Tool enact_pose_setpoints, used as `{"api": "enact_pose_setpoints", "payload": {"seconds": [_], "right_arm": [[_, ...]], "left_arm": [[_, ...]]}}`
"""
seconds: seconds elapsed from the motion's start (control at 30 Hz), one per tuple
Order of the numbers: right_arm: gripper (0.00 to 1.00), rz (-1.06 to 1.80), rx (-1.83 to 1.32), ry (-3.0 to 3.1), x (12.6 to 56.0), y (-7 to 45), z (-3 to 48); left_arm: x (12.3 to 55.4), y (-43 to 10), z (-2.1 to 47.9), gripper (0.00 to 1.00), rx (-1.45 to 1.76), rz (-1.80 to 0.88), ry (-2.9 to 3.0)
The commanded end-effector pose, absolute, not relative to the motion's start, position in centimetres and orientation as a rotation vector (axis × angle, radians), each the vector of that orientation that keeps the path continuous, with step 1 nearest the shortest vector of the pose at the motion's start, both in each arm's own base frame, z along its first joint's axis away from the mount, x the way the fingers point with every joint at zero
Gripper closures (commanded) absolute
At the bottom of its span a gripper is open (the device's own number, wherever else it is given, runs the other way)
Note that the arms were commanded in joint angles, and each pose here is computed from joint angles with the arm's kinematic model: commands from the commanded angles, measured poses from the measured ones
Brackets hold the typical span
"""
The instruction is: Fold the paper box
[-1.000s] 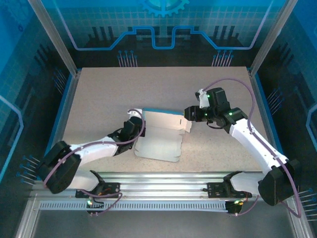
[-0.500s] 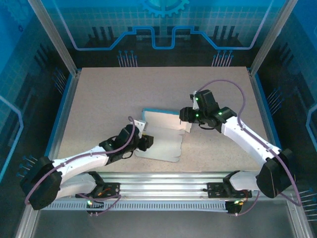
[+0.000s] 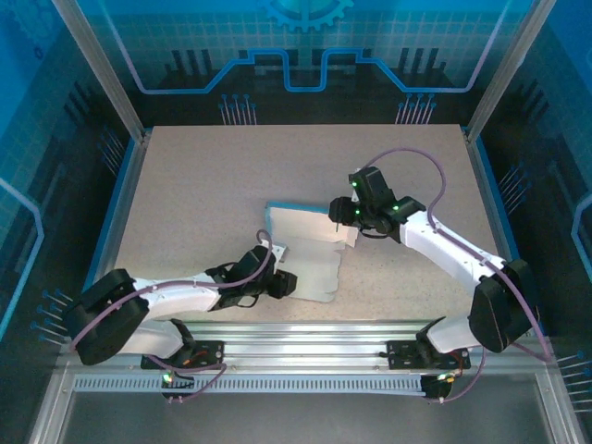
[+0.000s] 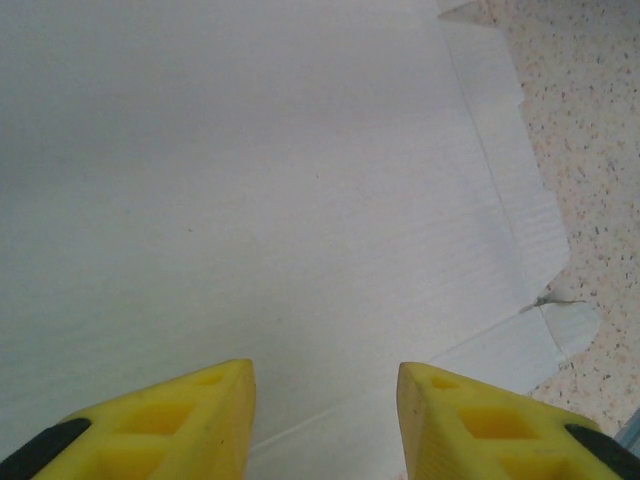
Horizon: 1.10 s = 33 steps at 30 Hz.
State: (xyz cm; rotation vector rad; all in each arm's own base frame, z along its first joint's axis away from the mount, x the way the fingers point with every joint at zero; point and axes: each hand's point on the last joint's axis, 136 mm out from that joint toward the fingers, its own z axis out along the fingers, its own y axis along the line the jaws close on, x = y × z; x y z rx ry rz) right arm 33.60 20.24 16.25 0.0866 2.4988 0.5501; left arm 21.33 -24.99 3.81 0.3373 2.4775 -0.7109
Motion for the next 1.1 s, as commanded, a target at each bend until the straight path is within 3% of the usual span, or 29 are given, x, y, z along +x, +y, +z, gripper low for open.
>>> {"api": "enact_pose_setpoints", "payload": {"seconds": [0.0,0.57,1.07], "right_arm": [[0.58,0.559,0.113,2.464,34.4,20.9,17.2],[0.67,0.585,0.250,2.486,33.7,20.8,15.3],[0.74,0.851,0.331,2.403,34.1,21.8,15.7]], "left_arm": [[21.4,-25.3,3.2,0.59,0.299,-0.714,2.473],[20.9,-27.4,2.4,0.63,0.311,-0.680,2.465],[20.8,-28.5,2.4,0.64,0.298,-0.692,2.452]]}}
